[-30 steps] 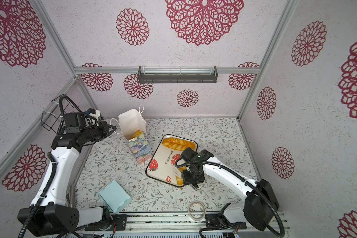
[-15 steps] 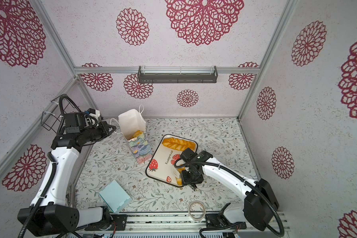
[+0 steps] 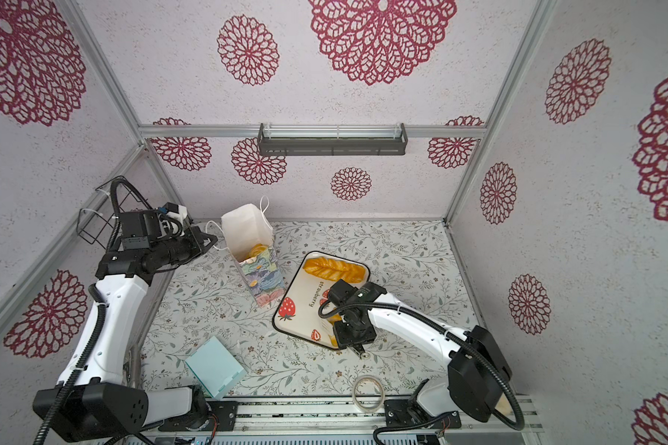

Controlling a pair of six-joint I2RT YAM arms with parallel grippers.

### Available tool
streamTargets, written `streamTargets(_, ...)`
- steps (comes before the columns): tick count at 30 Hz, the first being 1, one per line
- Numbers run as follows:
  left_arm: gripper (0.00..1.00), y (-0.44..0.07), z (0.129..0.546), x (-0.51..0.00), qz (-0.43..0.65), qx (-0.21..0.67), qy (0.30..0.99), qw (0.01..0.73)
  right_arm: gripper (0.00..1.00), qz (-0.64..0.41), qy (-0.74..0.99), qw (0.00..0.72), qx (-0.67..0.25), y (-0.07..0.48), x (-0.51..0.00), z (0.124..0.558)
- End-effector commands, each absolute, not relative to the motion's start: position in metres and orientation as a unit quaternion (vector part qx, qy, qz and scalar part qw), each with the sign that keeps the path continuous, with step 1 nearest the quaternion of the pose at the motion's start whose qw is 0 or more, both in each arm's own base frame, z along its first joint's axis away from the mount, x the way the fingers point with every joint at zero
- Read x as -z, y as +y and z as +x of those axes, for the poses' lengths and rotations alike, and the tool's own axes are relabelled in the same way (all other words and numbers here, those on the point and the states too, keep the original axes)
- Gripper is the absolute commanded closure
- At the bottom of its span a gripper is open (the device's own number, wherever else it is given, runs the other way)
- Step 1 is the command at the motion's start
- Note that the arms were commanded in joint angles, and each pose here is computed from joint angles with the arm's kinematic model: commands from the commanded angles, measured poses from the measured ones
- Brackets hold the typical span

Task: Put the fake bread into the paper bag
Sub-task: 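Lower the right tongs and pinch the small striped croissant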

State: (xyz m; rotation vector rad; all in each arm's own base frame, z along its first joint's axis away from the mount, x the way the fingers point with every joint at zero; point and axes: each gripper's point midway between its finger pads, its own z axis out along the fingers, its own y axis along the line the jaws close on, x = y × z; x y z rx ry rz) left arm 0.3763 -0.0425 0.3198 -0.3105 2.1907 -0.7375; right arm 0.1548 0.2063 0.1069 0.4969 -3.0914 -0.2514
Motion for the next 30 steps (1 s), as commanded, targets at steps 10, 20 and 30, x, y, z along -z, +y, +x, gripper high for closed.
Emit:
streamTargets(10, 1.0, -0.042, 0.382, -0.319, -0.117, 0.288, 0.863, 0.398, 0.43, 0.175, -0.983, -0.003, 0.062, 0.211, -0.109, 0.157)
streamTargets(20, 1.0, -0.041, 0.382, -0.318, -0.118, 0.284, 0.864, 0.399, 0.43, 0.191, -0.978, -0.008, 0.078, 0.228, -0.113, 0.161)
streamTargets(30, 1.0, -0.04, 0.381, -0.318, -0.117, 0.28, 0.864, 0.401, 0.43, 0.208, -0.977, 0.002, 0.046, 0.222, -0.105, 0.159)
